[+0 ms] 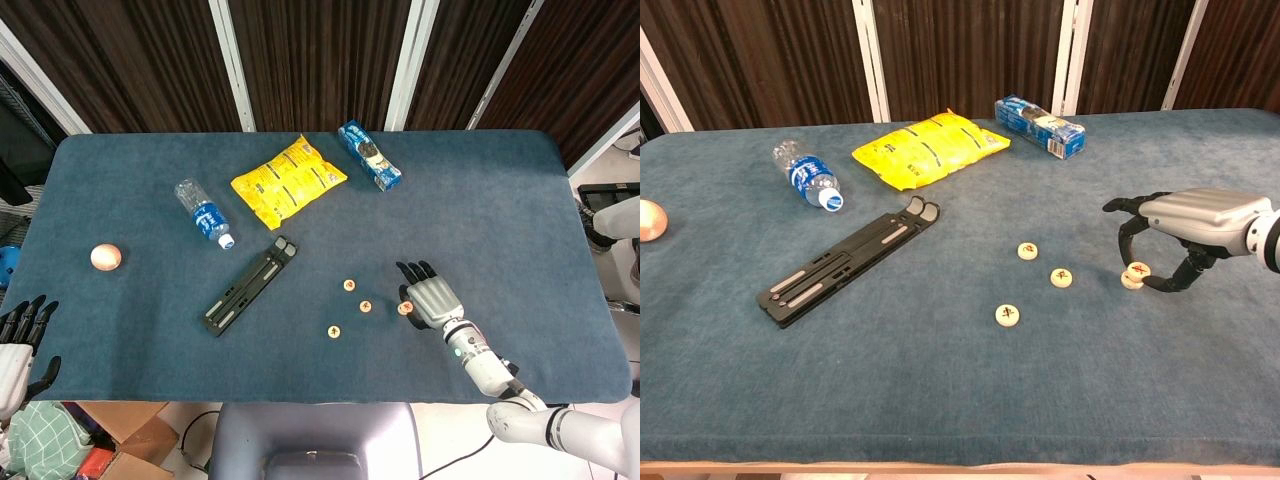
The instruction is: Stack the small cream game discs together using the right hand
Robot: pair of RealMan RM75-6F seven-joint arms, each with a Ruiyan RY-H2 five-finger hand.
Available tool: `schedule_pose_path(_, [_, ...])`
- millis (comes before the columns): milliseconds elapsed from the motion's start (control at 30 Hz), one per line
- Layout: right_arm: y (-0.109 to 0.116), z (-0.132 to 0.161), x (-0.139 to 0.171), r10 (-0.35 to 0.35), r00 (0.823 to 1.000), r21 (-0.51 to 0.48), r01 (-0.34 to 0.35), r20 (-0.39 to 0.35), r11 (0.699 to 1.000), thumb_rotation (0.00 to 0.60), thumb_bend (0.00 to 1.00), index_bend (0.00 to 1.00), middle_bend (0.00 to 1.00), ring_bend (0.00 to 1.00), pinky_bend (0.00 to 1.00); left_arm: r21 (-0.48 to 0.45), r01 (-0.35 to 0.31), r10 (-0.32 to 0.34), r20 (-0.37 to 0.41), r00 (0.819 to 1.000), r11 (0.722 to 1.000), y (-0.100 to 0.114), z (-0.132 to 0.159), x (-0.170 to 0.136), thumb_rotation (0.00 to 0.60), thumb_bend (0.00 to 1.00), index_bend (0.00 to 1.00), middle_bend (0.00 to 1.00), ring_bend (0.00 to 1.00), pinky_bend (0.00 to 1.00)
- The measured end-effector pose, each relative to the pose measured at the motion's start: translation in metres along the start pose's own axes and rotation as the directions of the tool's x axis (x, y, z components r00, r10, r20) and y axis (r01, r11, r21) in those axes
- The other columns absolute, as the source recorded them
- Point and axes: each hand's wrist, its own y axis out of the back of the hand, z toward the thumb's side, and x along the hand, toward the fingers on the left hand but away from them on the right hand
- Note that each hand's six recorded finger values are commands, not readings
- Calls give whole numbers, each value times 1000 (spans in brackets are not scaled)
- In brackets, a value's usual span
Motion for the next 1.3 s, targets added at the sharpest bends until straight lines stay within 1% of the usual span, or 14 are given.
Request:
schedule_pose_path(67, [-1, 0, 0, 1, 1000, 0, -1, 1, 1000, 600, 511, 577, 0, 0, 0, 0, 0, 0, 0, 1000, 1000, 0, 0, 0, 600, 426, 17, 0, 0, 129])
schedule_pose_path(233, [-2, 0, -1, 8, 1000, 4, -8, 0, 1000, 600, 511, 490, 0, 0, 0, 0, 0, 0, 0, 1000, 1000, 0, 0, 0, 600, 426, 16, 0, 0, 129])
schedule_pose_path(467, [1, 3, 1, -1, 1000, 1, 1, -11, 1000, 600, 508, 444, 0, 0, 0, -1, -1, 1, 1, 1000, 1000, 0, 0, -1, 600, 426, 16, 0, 0, 129])
schedule_pose_path(567, [5, 5, 5, -14, 1000, -6, 14, -19, 1000, 600, 444, 425, 0, 0, 0, -2, -4, 4, -1, 1000, 1000, 1, 0, -1, 600, 426, 16, 0, 0, 129])
schedule_pose_path(600, [7, 5, 7, -23, 999, -9, 23, -22, 1000, 600, 402, 420, 0, 0, 0, -3, -6, 6, -1, 1000, 1000, 2, 0, -1, 600, 426, 16, 0, 0, 129])
schedule_pose_path(700, [17, 12, 12, -62, 997, -34, 60, -42, 998, 600, 331, 420, 0, 0, 0, -5, -8, 8, -2, 1000, 1000, 2, -1, -2, 600, 426, 16, 0, 0, 129])
schedule_pose_path(833, [30, 35, 19, -117, 987, -81, 109, -112, 991, 600, 320, 416, 0, 0, 0, -2, 1, -1, 5, 1000, 1000, 0, 1, 0, 600, 426, 16, 0, 0, 129])
schedule_pose_path(967, [39, 76, 21, -160, 962, -71, 148, -221, 986, 600, 319, 427, 0, 0, 0, 7, 11, -11, 11, 1000, 1000, -3, 3, 0, 600, 426, 15, 0, 0, 129])
schedule_pose_path(1067, [40, 100, 15, -158, 951, -38, 153, -264, 987, 600, 318, 443, 0, 0, 0, 9, 10, -10, 10, 1000, 1000, -2, 3, 0, 600, 426, 15, 0, 0, 129])
schedule_pose_path(1133, [39, 115, 9, -147, 948, -19, 148, -281, 989, 600, 319, 456, 0, 0, 0, 9, 7, -7, 8, 1000, 1000, -1, 2, -1, 600, 426, 14, 0, 0, 129])
schedule_pose_path(1200, [37, 130, 2, -131, 948, -3, 136, -290, 991, 600, 319, 469, 0, 0, 0, 6, 3, -3, 7, 1000, 1000, 0, 1, -1, 600, 426, 14, 0, 0, 129])
schedule_pose_path(1300, [32, 145, -6, -104, 951, 15, 114, -290, 993, 600, 326, 489, 0, 0, 0, 3, -1, 1, 9, 1000, 1000, 2, 1, -3, 600, 426, 13, 0, 0, 129])
